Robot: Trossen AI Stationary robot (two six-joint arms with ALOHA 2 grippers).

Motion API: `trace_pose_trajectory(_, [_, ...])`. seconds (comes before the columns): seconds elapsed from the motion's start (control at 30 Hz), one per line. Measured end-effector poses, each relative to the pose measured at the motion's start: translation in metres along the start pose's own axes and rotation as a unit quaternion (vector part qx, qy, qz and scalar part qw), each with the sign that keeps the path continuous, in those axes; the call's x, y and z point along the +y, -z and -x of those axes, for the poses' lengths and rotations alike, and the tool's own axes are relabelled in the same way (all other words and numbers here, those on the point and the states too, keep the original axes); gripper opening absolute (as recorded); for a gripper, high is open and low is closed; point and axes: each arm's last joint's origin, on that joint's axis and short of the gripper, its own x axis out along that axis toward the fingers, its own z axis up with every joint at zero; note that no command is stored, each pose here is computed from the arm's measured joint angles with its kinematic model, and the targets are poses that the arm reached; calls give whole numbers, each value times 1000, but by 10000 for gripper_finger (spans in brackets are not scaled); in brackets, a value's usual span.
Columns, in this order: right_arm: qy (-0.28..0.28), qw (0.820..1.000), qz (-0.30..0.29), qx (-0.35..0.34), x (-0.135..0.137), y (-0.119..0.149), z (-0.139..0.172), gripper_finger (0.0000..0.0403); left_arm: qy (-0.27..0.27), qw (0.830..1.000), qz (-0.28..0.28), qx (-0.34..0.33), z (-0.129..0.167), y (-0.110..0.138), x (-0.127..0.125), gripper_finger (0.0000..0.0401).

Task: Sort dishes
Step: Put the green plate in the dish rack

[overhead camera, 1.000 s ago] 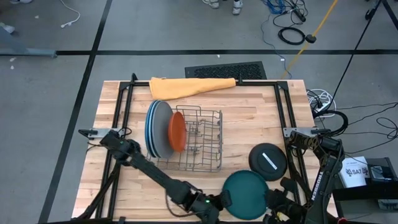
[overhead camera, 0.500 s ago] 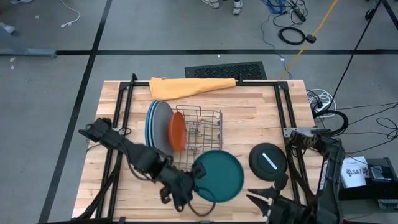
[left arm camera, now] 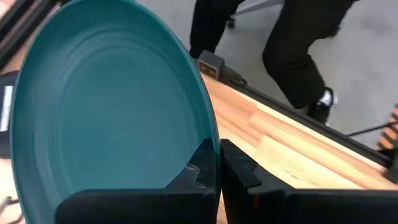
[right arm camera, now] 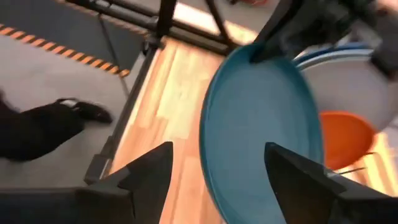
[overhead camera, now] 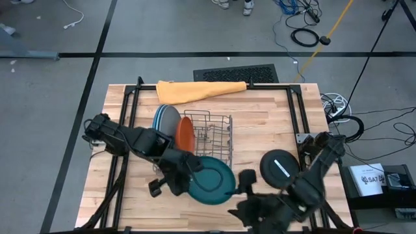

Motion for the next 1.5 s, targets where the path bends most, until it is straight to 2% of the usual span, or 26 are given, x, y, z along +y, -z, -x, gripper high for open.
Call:
trace_pose_trajectory(0.2, [-9,999,-27,23,-27,-5,-20,221,8,999,-37,-25,26,5,-8,0])
trace_pose_trajectory(0.3, [-34,998,-34,35,-38,-7,-28,212,6,998,-48,-38,37,7,-11,0])
trace_pose_trajectory(0.47, [-43,999,-6,32,-47,-10,-42,190,5,997,-50,-64,54,10,-13,0])
trace_pose_trajectory(0.57, [-43,998,27,25,-50,-12,-45,148,1,997,-49,-68,59,12,-14,0])
trace_pose_trajectory(0.73, [-56,995,81,-3,-51,-17,-46,29,0,997,-38,-73,68,15,-16,1])
trace_pose_trajectory(0.87, [-55,994,96,-4,-51,-17,-43,20,-62,996,1,-71,78,15,-15,26])
trace_pose_trajectory(1.03, [-47,996,74,0,-52,-17,-42,19,-155,985,3,-79,102,16,-22,98])
trace_pose_trajectory(1.1, [-58,996,72,10,-51,-15,-44,19,-219,972,0,-80,117,16,-26,129])
trace_pose_trajectory(1.2, [-60,996,56,26,-46,-11,-53,19,-337,940,17,-48,145,24,-39,161])
trace_pose_trajectory(1.33, [0,1000,-8,-6,-58,-19,-58,19,-441,896,34,-36,180,36,-61,171])
trace_pose_trajectory(1.43, [63,995,-72,-26,-66,-23,-72,19,-508,852,77,-100,212,42,-77,172])
trace_pose_trajectory(1.5, [111,983,-133,-56,-76,-28,-77,19,-536,818,118,-173,234,46,-88,173])
